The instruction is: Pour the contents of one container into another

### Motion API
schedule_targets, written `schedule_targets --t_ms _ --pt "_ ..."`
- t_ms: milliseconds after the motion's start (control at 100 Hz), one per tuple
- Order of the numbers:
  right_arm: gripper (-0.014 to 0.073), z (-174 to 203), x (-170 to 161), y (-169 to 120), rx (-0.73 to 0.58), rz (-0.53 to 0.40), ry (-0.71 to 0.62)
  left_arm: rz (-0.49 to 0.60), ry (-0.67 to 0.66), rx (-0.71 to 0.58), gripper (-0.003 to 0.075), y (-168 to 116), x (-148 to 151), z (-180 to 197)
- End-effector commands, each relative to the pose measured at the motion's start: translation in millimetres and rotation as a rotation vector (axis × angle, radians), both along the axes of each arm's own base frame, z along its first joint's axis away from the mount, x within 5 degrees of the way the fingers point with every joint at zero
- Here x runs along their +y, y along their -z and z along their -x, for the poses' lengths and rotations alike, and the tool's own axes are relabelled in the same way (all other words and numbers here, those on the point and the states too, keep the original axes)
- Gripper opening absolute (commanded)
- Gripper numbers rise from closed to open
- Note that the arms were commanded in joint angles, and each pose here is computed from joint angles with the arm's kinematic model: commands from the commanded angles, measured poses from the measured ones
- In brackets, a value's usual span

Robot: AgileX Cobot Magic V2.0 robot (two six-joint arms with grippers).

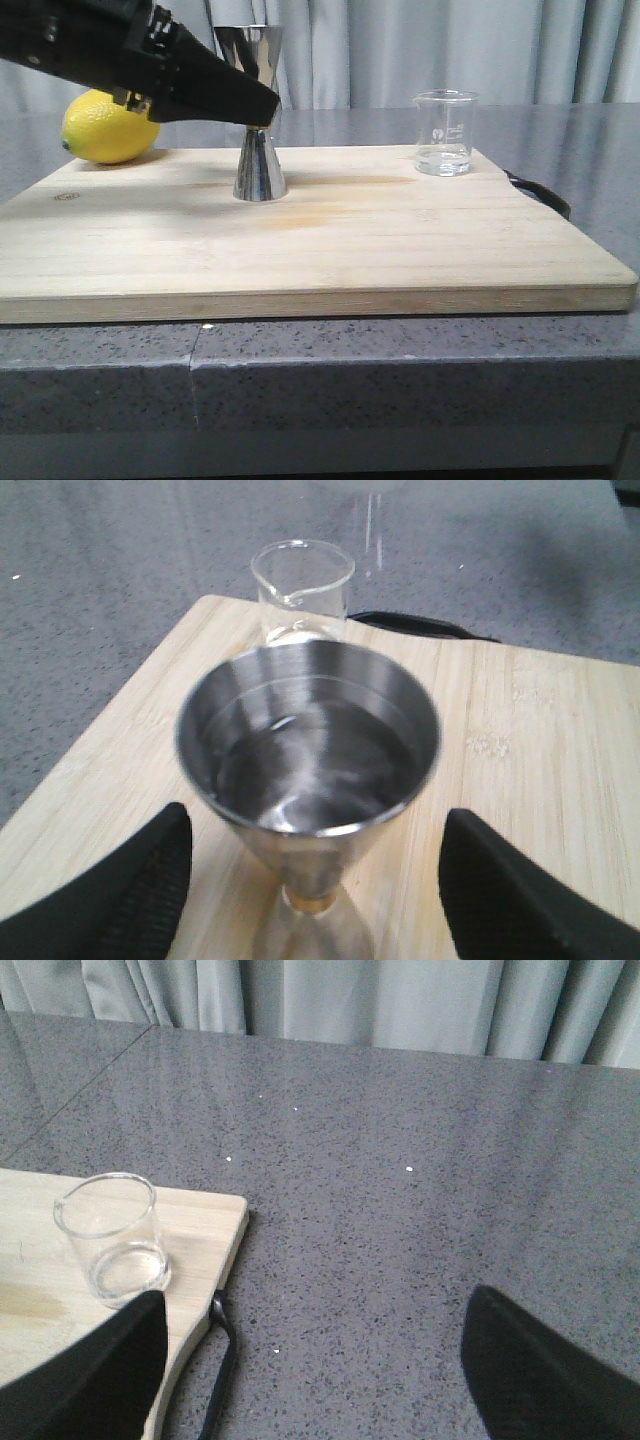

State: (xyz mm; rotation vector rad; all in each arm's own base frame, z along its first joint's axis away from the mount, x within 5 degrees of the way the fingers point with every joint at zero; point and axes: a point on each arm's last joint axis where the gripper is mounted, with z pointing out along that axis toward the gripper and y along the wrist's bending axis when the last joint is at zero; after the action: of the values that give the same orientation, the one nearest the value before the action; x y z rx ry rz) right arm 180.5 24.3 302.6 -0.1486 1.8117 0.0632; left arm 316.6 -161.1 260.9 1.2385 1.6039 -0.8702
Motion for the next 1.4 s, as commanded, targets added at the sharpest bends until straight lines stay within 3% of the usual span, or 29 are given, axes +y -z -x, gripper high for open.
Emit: schedule_targets --t_ms 0,270,370,550,770,990,1220,1390 --pt "0.0540 5 0 -18 -0.063 -0.051 0.007 -0.006 -0.063 -0.043 0.0487 -41 9 12" --pt "0.0540 18 -3 -31 -0.062 -0.113 0.070 -0.265 -0.233 0.010 0.0484 -66 35 41" --pt "0.0540 21 4 -37 -0.062 -0.113 0.037 -0.304 -0.338 0.037 0.0484 -79 46 52" --pt "0.0540 26 6 -40 0.026 -0.072 0.097 -0.351 -0.587 0.077 0.0483 -104 71 77" --pt "0.0540 35 9 -48 0.131 -0.054 0.149 -0.315 -0.877 0.062 0.0480 -133 101 114" --pt "0.0540 53 6 -50 0.261 -0.071 0.168 -0.216 -1.090 0.045 0.0479 -116 127 158" --pt "0.0512 86 -8 -62 0.197 -0.137 0.076 -0.014 -1.135 0.035 0.0479 -76 138 204" --pt "0.0441 103 -19 -69 0.113 -0.087 0.035 0.052 -1.140 0.013 0.0479 -64 141 220"
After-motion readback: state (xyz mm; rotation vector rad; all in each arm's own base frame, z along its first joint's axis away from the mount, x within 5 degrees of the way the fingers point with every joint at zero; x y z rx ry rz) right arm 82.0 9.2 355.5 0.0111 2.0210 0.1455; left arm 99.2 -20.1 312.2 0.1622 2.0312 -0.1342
